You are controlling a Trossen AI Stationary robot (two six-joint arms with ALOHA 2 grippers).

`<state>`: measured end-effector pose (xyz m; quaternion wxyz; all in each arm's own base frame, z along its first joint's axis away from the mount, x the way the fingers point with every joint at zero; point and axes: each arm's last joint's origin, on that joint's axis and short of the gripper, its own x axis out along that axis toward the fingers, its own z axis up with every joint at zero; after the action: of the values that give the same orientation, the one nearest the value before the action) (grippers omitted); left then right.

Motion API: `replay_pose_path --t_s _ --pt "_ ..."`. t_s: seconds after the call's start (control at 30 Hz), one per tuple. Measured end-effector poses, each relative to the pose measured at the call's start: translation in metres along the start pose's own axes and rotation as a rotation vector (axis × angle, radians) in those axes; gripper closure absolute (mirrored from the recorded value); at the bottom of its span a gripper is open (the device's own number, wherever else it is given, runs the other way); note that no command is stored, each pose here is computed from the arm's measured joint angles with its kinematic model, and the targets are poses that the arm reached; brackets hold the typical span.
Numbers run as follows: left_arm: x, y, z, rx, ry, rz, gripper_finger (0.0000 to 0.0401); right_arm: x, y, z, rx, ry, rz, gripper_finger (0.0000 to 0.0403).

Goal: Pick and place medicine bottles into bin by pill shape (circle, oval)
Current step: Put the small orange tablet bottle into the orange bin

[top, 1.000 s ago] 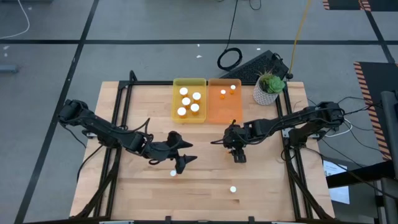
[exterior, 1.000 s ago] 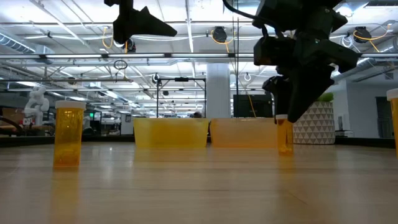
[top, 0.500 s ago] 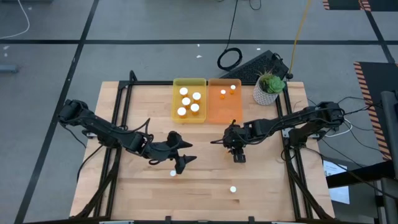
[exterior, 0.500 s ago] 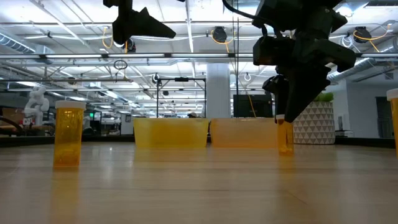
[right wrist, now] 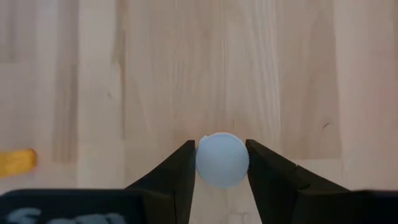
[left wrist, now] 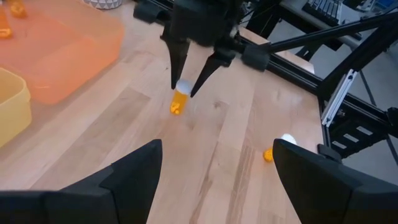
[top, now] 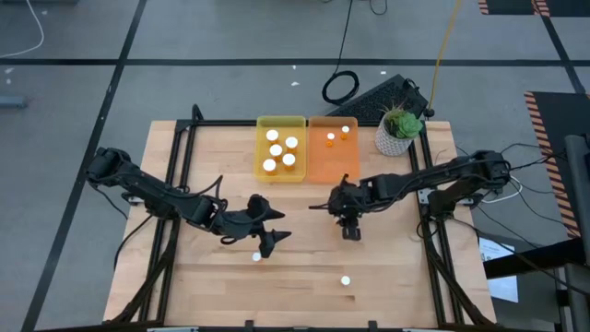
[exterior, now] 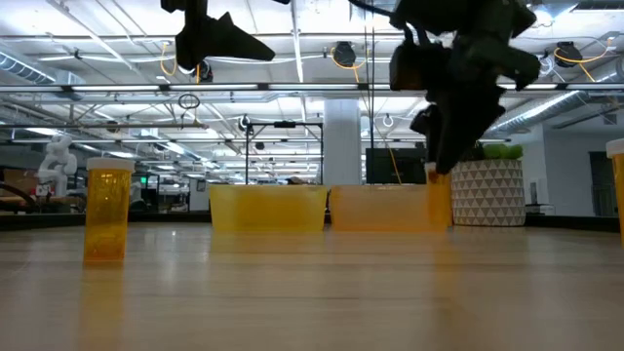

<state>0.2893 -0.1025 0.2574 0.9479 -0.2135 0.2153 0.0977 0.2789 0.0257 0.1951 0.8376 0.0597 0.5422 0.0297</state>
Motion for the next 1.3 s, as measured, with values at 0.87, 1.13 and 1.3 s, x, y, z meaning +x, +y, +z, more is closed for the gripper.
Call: replay_pose_path --t_s 0.87,1.13,1.3 --pt "0.000 0.002 -0.004 -0.017 0.040 0.017 0.0091 -0.133 -0.058 0.083 0.139 -0.217 -0.044 0.0277" --pt "0.001 0.004 -0.003 -0.018 0.026 0.041 0.0091 -0.149 -0.103 0.074 0.213 -0.211 -0.118 0.0277" --pt "0.004 0.011 0.002 -0.033 0.016 0.065 0.0091 -0.158 -0.135 0.063 0.247 -0.210 -0.180 0.0277"
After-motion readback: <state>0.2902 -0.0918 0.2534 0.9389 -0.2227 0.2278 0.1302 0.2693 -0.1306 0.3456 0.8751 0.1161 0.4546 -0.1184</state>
